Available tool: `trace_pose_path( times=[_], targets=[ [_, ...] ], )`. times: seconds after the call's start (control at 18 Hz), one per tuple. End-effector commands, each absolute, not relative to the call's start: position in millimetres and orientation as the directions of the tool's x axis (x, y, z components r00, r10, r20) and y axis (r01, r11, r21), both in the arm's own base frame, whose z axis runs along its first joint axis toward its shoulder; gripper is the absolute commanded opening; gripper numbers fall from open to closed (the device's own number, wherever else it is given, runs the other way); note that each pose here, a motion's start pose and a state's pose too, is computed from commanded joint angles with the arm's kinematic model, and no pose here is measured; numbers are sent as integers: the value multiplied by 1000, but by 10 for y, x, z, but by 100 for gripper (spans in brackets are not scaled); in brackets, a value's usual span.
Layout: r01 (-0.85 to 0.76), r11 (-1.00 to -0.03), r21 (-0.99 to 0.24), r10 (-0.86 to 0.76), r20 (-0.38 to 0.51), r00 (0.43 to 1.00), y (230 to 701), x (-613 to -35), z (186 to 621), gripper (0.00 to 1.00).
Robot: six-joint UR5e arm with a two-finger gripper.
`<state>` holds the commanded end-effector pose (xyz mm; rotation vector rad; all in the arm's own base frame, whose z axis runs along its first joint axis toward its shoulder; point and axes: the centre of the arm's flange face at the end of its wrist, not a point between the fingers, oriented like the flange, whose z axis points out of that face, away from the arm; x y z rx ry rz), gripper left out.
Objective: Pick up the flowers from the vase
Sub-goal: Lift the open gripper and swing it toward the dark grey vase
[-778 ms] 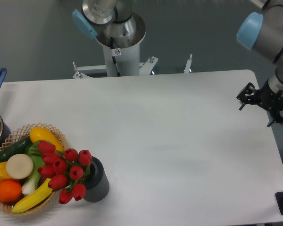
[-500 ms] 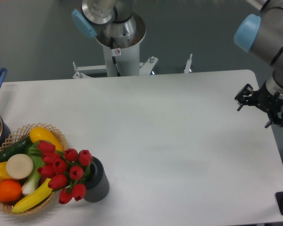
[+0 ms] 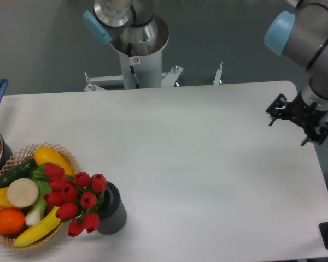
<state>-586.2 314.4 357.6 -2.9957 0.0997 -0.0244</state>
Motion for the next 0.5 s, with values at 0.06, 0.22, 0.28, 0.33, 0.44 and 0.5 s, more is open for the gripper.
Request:
trace_pose_path(
  times=[0.06,0.22,0.28,0.33,0.44,0.5],
  targets=[
    [-37,-984,-172,-39,7,999,3134,-5806,3497,100],
    [30,-939,-343,24,23,999,3260,-5532,3523,100],
    [62,-906,-418,52,34,998,3343,-5460,3567,100],
    [85,-884,-459,76,38,996,3400,-5390,3580,100],
    [73,-860,-506,72,22,997,3540,-5161,3648,100],
    [55,-834,-549,46,29,998,3633,-5036,3693,100]
  ],
)
